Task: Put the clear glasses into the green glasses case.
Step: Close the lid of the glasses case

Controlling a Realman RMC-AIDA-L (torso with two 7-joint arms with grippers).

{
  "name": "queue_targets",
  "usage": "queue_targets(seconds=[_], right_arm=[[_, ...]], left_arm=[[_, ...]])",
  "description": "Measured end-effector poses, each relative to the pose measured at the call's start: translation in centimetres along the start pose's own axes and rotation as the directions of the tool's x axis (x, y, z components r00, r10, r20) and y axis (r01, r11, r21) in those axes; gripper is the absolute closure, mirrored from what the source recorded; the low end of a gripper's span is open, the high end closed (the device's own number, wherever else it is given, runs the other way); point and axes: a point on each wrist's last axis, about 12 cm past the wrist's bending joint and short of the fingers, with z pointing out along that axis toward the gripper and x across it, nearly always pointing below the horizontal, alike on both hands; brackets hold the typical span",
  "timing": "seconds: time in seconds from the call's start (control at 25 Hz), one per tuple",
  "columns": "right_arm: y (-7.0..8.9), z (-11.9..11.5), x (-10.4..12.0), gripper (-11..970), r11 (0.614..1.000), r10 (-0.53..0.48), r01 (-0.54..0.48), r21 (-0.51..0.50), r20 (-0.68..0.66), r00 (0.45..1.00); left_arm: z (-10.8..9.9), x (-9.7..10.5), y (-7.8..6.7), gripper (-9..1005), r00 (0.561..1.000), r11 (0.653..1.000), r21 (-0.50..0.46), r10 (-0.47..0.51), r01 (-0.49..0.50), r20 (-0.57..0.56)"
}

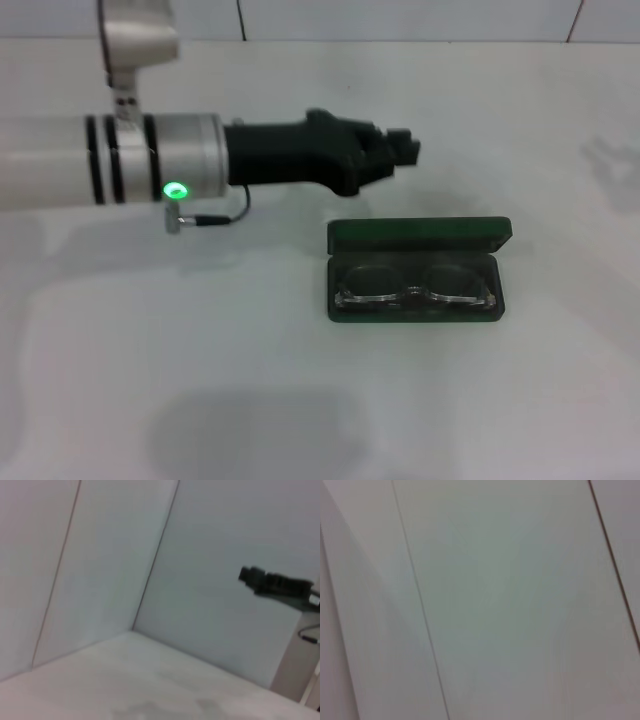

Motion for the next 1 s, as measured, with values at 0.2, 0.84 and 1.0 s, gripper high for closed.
queue_targets(seconds=[0.2,0.84,1.0], right_arm=[[-0.3,1.0,0.6,732,1.000,0.013,-0.014,0.012,0.003,1.000],[-0.7,2.6,2.6,717,0.996,0.077,-0.076,0.039,-0.032,0.997],[-0.8,2.7,2.8,713,0.996,0.083,-0.082,0.044,-0.035,0.996]], left_arm=[[1.4,1.5,-0.4,824,0.999,1.000,-0.006,-0.010,0.010,-0.047],[2.5,3.0,0.1,824,0.995,0.996,-0.093,-0.021,0.012,-0.097],[2.5,3.1,0.1,824,0.994,0.996,-0.094,-0.019,0.009,-0.106]])
